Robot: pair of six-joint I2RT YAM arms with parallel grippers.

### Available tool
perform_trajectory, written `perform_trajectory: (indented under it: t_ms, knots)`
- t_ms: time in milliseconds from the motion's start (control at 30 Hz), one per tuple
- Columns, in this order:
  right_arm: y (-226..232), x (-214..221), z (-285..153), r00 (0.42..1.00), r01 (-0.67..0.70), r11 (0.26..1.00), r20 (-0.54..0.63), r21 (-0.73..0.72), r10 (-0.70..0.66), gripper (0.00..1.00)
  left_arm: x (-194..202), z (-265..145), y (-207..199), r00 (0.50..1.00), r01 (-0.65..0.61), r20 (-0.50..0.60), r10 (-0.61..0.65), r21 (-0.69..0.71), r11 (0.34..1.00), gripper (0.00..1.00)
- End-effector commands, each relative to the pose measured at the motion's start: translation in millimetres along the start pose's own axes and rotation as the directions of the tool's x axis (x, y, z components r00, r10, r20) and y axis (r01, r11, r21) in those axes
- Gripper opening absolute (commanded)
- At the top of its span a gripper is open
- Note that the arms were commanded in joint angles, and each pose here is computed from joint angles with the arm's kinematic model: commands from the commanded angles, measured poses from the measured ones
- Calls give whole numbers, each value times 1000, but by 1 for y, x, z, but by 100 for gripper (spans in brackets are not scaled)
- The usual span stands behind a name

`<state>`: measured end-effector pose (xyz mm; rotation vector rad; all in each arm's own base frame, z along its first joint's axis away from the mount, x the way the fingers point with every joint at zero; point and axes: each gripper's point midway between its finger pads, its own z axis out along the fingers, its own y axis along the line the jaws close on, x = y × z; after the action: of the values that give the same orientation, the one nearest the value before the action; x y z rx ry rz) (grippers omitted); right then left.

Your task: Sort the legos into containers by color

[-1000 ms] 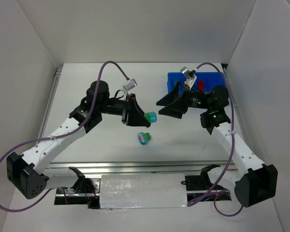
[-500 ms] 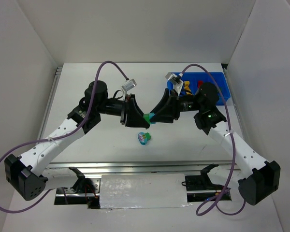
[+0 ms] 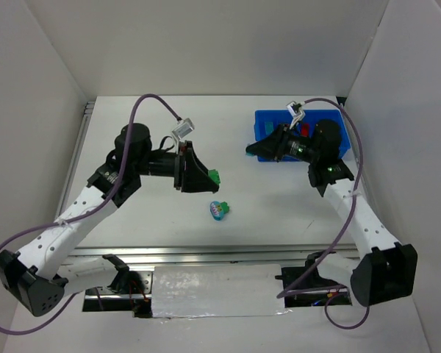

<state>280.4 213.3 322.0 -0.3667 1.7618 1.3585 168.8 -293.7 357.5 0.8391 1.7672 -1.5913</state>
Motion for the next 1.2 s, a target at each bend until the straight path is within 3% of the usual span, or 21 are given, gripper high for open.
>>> perform_trajectory:
  t_ms: [0, 33, 67, 100, 167, 200, 267, 300, 467, 567, 633, 700, 800, 900, 933, 967, 1000, 1033, 1067, 1100, 1167]
  knots:
    - [-109, -10, -8, 979, -204, 856, 124, 476, 164, 0, -13, -13, -12, 994, -93, 57, 94, -13, 996, 0]
    - [-120, -32, -12, 975, -212, 803, 171, 556, 139, 0, -13, -15, -13, 993, -97, 63, 98, -20, 995, 0]
    - [-174, -18, -28, 962, -274, 615, 200, 739, 189, 0, -11, -16, -9, 995, -83, 60, 86, -42, 996, 0]
    - [-182, -46, -28, 962, -274, 568, 230, 776, 149, 0, -12, -17, -5, 994, -85, 67, 89, -68, 994, 0]
    - [-239, -27, -38, 964, -237, 366, 171, 900, 203, 0, -12, -19, -1, 994, -77, 70, 84, -98, 992, 0]
    - [-240, -59, -30, 970, -233, 362, 186, 903, 159, 4, -11, -21, 0, 995, -72, 67, 79, -112, 991, 0]
    - [-275, -46, -28, 970, -175, 268, 119, 948, 213, 9, -12, -23, 0, 994, -73, 67, 83, -134, 988, 0]
    - [-276, -67, -23, 977, -173, 274, 129, 946, 171, 23, -9, -27, -1, 995, -71, 60, 80, -147, 987, 0]
    - [-312, -62, -7, 975, -115, 244, 63, 963, 212, 36, -6, -36, -1, 993, -86, 68, 101, -193, 977, 0]
    - [-317, -66, -1, 976, -118, 256, 65, 959, 206, 44, -3, -37, -2, 994, -80, 62, 94, -195, 978, 0]
    - [-315, -69, 0, 977, -120, 262, 67, 958, 201, 62, -3, -37, -1, 994, -74, 59, 88, -200, 977, 0]
    - [-306, -74, 2, 978, -123, 287, 68, 950, 195, 99, -2, -37, 1, 995, -71, 52, 83, -201, 977, 0]
    - [-282, -85, 4, 983, -128, 350, 71, 928, 171, 100, -3, -35, 2, 995, -71, 48, 82, -193, 979, 0]
    - [-232, -91, 16, 982, -144, 522, 57, 841, 180, 100, -3, -30, 3, 996, -68, 40, 75, -164, 984, 0]
    - [-210, -89, 25, 985, -121, 626, 13, 770, 175, 100, -4, -29, 3, 997, -66, 37, 73, -152, 986, 0]
    - [-137, -101, 47, 991, -94, 847, -35, 524, 132, 100, -4, -27, 2, 997, -65, 37, 71, -141, 988, 0]
    - [-115, -75, 50, 981, -111, 912, -101, 396, 163, 100, -6, -25, 1, 997, -72, 33, 77, -113, 991, 0]
    - [-78, -67, 54, 978, -131, 961, -130, 244, 166, 100, -6, -23, 0, 997, -70, 32, 73, -96, 993, 0]
    - [-15, -91, 48, 998, 12, 999, -63, 33, -10, 99, -7, -22, -1, 997, -71, 34, 74, -85, 994, 0]
    - [7, -58, 41, 990, -59, 995, -133, -86, 47, 99, -8, -20, 1, 997, -76, 29, 78, -74, 994, 0]
    - [79, -53, 29, 990, 105, 960, -66, -258, -126, 98, -7, -18, 1, 996, -91, 18, 92, -57, 994, 0]
